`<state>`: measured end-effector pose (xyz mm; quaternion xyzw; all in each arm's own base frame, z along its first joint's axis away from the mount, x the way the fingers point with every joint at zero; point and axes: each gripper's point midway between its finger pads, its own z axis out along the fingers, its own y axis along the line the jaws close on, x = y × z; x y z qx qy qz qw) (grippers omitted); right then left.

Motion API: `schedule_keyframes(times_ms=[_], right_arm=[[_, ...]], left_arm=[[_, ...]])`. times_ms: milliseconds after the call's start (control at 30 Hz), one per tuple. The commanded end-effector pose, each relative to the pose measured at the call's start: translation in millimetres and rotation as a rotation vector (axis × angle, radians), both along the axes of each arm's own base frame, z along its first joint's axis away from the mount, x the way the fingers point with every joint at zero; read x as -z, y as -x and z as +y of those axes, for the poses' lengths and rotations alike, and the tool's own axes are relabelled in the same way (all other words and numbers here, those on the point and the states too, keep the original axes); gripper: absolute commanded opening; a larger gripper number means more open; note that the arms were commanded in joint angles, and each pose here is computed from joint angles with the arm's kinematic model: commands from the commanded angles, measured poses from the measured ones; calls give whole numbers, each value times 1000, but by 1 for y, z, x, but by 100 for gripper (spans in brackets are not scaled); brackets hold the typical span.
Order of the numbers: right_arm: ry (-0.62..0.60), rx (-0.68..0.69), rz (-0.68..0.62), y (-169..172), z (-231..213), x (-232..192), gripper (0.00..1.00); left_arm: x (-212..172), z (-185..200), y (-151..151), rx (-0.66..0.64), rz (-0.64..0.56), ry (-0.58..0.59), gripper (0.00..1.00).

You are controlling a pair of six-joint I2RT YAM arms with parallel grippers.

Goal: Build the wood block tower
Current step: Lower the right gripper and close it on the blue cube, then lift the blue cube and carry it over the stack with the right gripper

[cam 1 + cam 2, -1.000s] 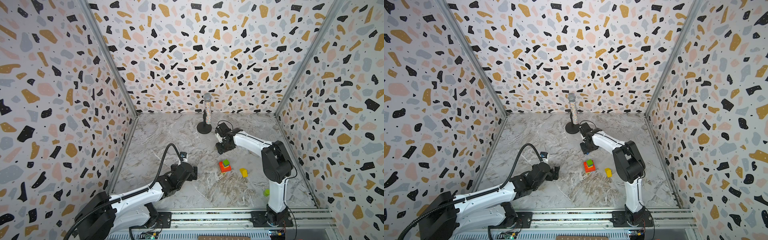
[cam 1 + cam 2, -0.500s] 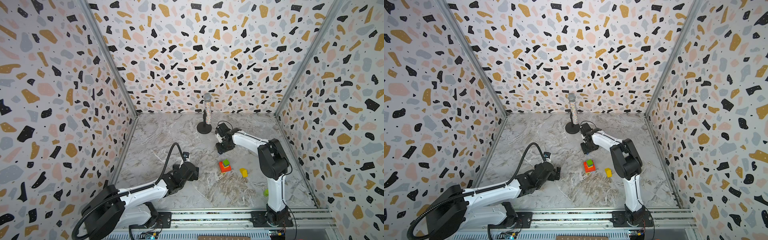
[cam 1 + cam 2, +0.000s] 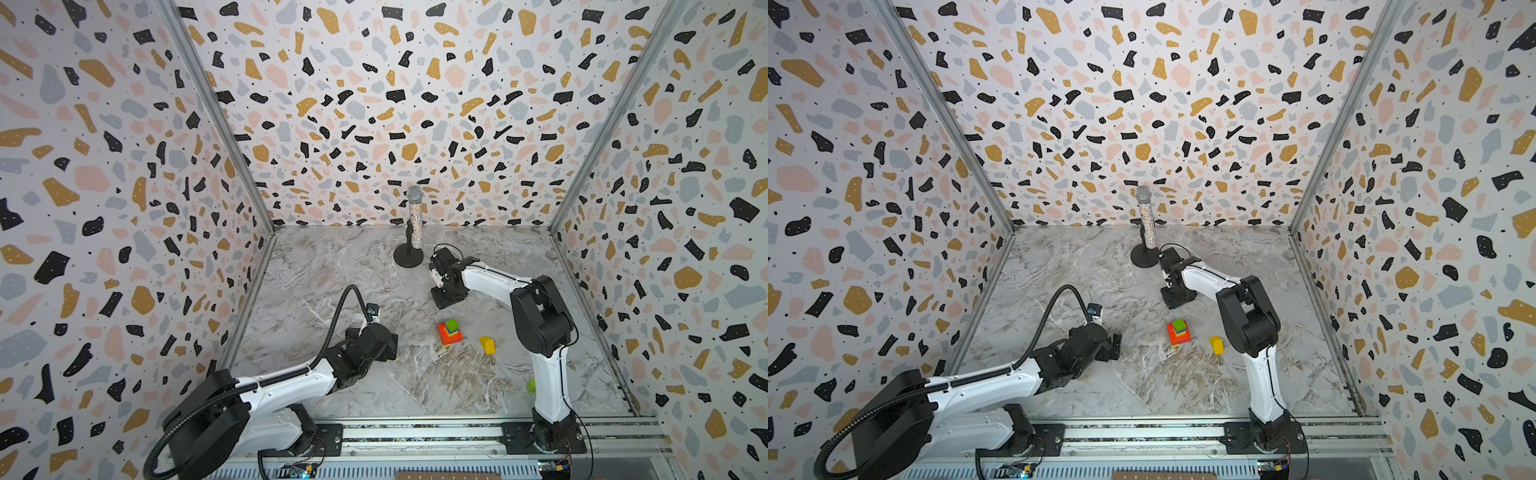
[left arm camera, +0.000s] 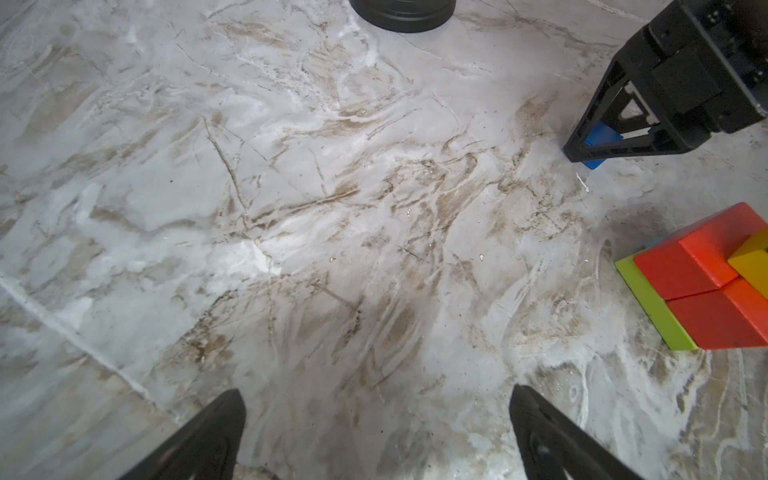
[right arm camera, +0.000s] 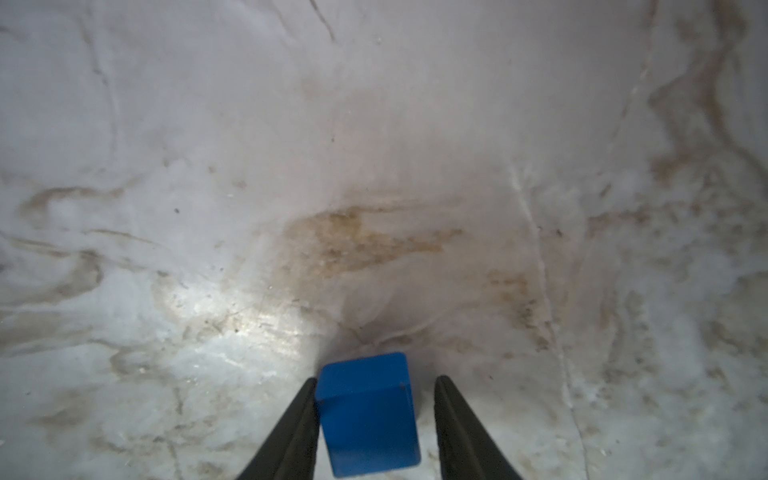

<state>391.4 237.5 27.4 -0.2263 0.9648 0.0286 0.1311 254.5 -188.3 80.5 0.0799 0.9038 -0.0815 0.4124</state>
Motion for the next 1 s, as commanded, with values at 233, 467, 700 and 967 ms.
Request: schedule_keyframes(times_ms=[233,467,700,967], right_arm=[[-24,2,-41,-8,5,-21,33],[-40,3,-76,-9,8,-37,30],[-62,-1,-137,-7,11,-71,29],[-65,-3,-168,0,12,-104,29]], left_arm=[[-16,-1,-8,-20,-46,18,100],[-18,0,-8,-23,-47,20,100],[-24,-2,-9,-19,-50,31,100],[-36,-1,-9,-22,-62,42,100]])
